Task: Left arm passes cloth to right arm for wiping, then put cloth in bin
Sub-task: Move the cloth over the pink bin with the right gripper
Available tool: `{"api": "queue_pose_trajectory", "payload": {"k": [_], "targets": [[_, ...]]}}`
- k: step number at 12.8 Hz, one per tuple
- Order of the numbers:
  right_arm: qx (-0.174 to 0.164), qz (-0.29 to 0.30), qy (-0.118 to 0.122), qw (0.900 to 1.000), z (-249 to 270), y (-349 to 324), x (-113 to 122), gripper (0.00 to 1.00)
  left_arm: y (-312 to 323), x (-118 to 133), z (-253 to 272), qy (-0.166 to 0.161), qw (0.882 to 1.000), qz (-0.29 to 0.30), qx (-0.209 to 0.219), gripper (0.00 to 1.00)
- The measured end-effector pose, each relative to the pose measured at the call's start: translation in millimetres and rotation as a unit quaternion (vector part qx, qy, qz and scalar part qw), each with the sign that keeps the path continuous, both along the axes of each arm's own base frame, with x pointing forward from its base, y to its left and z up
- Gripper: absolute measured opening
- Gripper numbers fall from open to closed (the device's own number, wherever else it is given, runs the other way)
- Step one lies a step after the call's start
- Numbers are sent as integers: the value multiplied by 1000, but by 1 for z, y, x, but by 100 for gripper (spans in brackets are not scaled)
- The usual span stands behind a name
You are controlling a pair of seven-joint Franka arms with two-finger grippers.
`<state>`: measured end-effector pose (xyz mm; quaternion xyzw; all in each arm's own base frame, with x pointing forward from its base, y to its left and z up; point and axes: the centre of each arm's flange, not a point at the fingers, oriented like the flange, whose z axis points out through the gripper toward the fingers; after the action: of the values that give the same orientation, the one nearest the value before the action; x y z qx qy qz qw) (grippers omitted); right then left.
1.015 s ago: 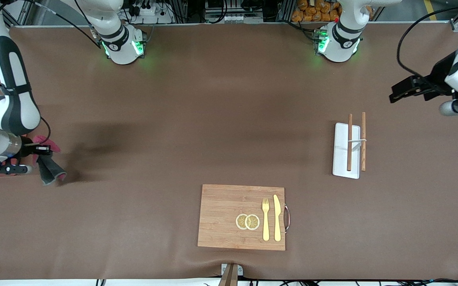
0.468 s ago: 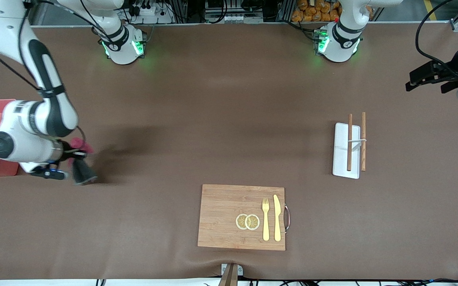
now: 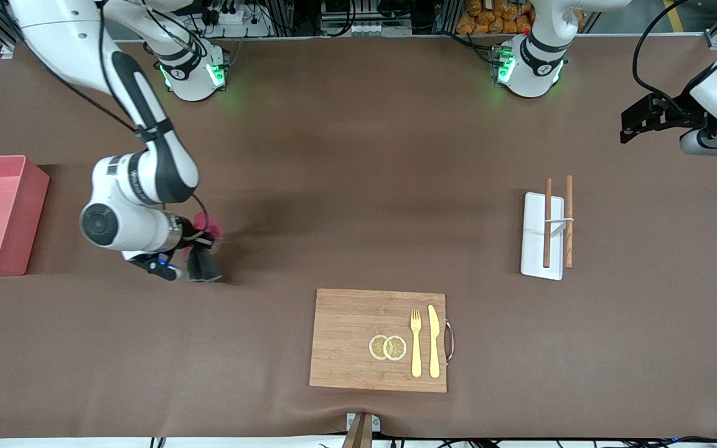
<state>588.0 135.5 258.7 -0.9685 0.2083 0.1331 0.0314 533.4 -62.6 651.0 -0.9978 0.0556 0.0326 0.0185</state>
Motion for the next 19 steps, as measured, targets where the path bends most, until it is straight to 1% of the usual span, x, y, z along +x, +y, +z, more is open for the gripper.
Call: {"api": "queue_pose_trajectory", "payload": {"k": [2,4,6,7,9,10,12,15,17,19], "targets": [[1,-5,-3,1000,10,-5,4,6,1,-1,2,-2,1000,-14,5,100],[-2,13,-4,1000,29,-40,10,6,5,-5,7,-2,999,-45,4,100],[-5,63,-9,998,51,-95,16,6,8,-7,10,-3,999,-52,3,100],[-7,96,-10,995,64,-127,16,6,7,-8,10,-3,999,-52,3,100],[-6,158,-3,987,94,-200,10,6,7,-8,10,-2,999,-53,3,100],[0,188,-1,982,110,-239,6,6,5,-8,10,-2,999,-54,3,100],[8,254,-7,967,136,-320,-8,6,-2,-9,9,-2,998,-55,4,100],[-2,335,-10,942,159,-427,-39,6,-14,-10,8,-1,998,-55,5,100],[-17,376,-24,926,169,-484,-58,6,-10,-9,6,2,999,-52,6,100],[-34,416,-44,908,160,-541,-79,6,-7,-8,3,5,999,-49,6,100]]}}
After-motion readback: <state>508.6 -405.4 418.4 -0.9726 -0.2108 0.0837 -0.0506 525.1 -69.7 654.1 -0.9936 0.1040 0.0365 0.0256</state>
